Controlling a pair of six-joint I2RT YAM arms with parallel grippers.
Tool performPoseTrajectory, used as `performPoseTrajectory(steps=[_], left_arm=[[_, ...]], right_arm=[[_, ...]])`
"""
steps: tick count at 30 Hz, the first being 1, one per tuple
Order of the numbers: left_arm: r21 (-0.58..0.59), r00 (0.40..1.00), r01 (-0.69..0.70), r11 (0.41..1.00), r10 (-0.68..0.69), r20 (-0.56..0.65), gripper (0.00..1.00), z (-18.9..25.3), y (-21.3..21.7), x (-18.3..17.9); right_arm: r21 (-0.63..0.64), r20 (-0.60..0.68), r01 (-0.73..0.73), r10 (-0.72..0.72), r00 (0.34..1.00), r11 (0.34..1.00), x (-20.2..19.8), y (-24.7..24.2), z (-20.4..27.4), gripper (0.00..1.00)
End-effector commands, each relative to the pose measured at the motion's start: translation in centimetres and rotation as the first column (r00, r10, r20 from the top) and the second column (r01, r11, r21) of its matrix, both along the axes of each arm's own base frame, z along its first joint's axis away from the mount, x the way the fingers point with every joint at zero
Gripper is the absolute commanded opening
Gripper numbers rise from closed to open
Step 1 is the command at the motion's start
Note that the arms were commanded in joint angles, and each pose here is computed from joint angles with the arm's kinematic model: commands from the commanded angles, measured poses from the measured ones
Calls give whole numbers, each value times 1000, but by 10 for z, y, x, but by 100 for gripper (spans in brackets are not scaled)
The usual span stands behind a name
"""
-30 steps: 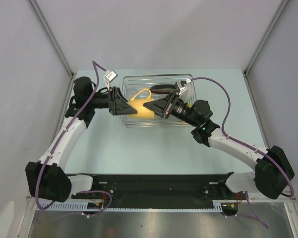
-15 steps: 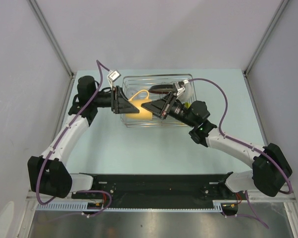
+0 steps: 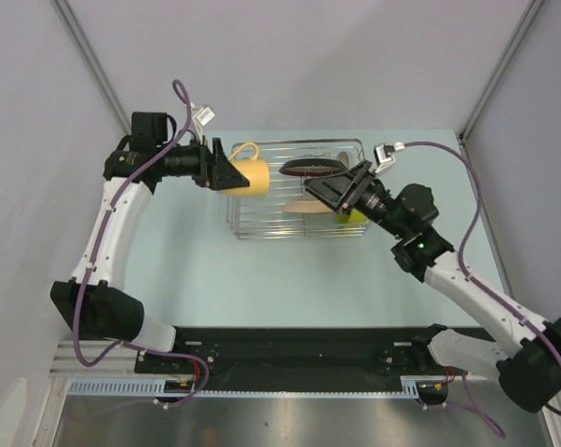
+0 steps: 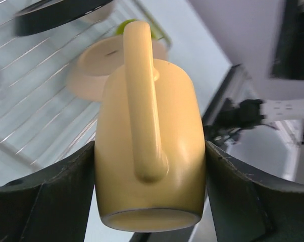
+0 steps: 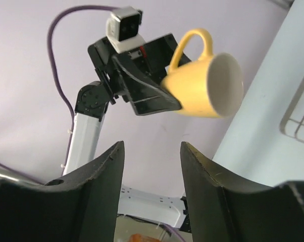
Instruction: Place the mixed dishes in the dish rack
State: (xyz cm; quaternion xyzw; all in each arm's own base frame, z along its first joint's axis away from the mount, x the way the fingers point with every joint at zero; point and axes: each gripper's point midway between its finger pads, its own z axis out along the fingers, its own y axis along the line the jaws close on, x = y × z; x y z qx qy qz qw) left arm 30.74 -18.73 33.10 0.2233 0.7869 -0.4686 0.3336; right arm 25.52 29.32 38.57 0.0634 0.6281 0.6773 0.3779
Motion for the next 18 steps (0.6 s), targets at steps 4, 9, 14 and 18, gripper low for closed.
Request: performPoseTrajectory(steps=[4, 9, 14, 18], left_arm=[[445, 983, -139, 885, 69, 170, 0, -46, 53, 31], [581, 976, -125, 805, -5, 217, 0, -69, 56, 54], [631, 965, -147, 762, -28, 259, 0, -76, 48, 77], [688, 960, -133, 713, -79, 267, 0, -92, 34, 84]], right_arm=[[-80, 31, 135, -133, 991, 988, -9, -58, -2, 54], [-95, 6, 160, -160, 987, 983, -16, -75, -13, 54], [-92, -7, 168, -169, 986, 981, -23, -80, -21, 53], [-92, -13, 170, -172, 985, 981, -26, -83, -25, 52]])
